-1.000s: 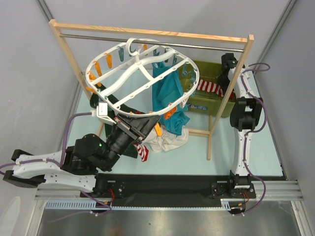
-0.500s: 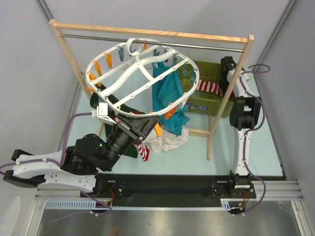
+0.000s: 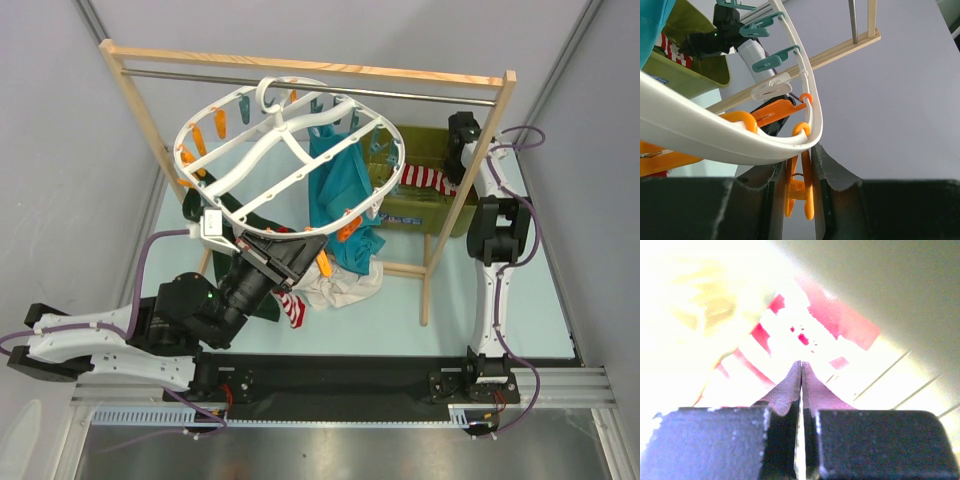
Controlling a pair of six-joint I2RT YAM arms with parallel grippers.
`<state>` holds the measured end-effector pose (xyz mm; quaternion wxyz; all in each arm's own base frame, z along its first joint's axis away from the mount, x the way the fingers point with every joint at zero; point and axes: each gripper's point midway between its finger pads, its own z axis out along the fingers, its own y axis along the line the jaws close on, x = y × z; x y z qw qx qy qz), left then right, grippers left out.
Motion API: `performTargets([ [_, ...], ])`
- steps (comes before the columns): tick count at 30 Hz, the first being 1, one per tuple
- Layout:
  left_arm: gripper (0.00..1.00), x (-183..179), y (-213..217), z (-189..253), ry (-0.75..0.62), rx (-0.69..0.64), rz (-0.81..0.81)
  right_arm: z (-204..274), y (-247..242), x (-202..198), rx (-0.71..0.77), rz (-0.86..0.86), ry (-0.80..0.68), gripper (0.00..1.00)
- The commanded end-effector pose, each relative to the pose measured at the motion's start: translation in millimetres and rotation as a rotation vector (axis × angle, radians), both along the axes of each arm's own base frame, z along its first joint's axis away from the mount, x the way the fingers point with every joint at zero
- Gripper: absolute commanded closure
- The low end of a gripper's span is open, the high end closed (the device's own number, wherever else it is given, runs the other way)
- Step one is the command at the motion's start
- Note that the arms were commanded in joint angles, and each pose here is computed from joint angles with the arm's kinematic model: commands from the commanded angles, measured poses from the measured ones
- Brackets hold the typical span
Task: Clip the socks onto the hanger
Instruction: Pick up the sock from the bin.
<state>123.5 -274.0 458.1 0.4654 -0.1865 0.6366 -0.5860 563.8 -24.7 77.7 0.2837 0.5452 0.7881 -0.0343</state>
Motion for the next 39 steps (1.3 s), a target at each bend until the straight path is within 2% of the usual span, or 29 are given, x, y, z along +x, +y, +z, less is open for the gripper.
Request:
performTargets([
  [1, 1.0, 4, 1, -1, 0.004, 0.004, 0.026, 77, 0, 13, -0.024, 0.056, -0.168, 1.0],
  [5, 1.0, 3, 0, -1, 0.005, 0.002, 0.02, 105, -1, 21, -0.068, 0.118, -0.232, 1.0],
  [10, 1.0, 2, -1, -1, 0.006, 0.001, 0.014, 106, 7, 31, -0.054, 0.187, -0.261, 1.0],
  [11, 1.0, 2, -2, -1, 0.006, 0.001, 0.013, 96, 11, 34, -0.035, 0.196, -0.249, 0.82],
  [12, 1.0, 2, -2, -2, 0.006, 0.005, 0.013, 94, 13, 36, -0.024, 0.196, -0.248, 0.72],
  [13, 1.0, 2, -3, -2, 0.006, 0.004, 0.011, 89, 18, 36, -0.008, 0.202, -0.24, 0.66],
  [16, 1.0, 2, -5, -2, 0.006, 0.006, 0.008, 65, 30, 39, 0.028, 0.203, -0.216, 0.54],
  [17, 1.0, 2, -5, -3, 0.006, 0.007, 0.008, 65, 32, 39, 0.029, 0.206, -0.216, 0.53],
  [20, 1.0, 2, -5, -3, 0.007, 0.005, 0.008, 52, 40, 43, 0.025, 0.216, -0.195, 0.45],
  [25, 1.0, 2, -6, -4, 0.009, 0.005, 0.012, 23, 55, 47, -0.003, 0.269, -0.15, 0.42],
  [32, 1.0, 4, -2, -4, 0.012, -0.001, 0.023, -14, 45, 24, -0.031, 0.198, -0.021, 0.39],
  [36, 1.0, 4, -3, -5, 0.011, 0.002, 0.024, -34, 40, 12, -0.045, 0.191, 0.045, 0.43],
  [39, 1.0, 4, -3, -5, 0.012, 0.0, 0.027, -44, 37, 9, -0.038, 0.19, 0.064, 0.52],
])
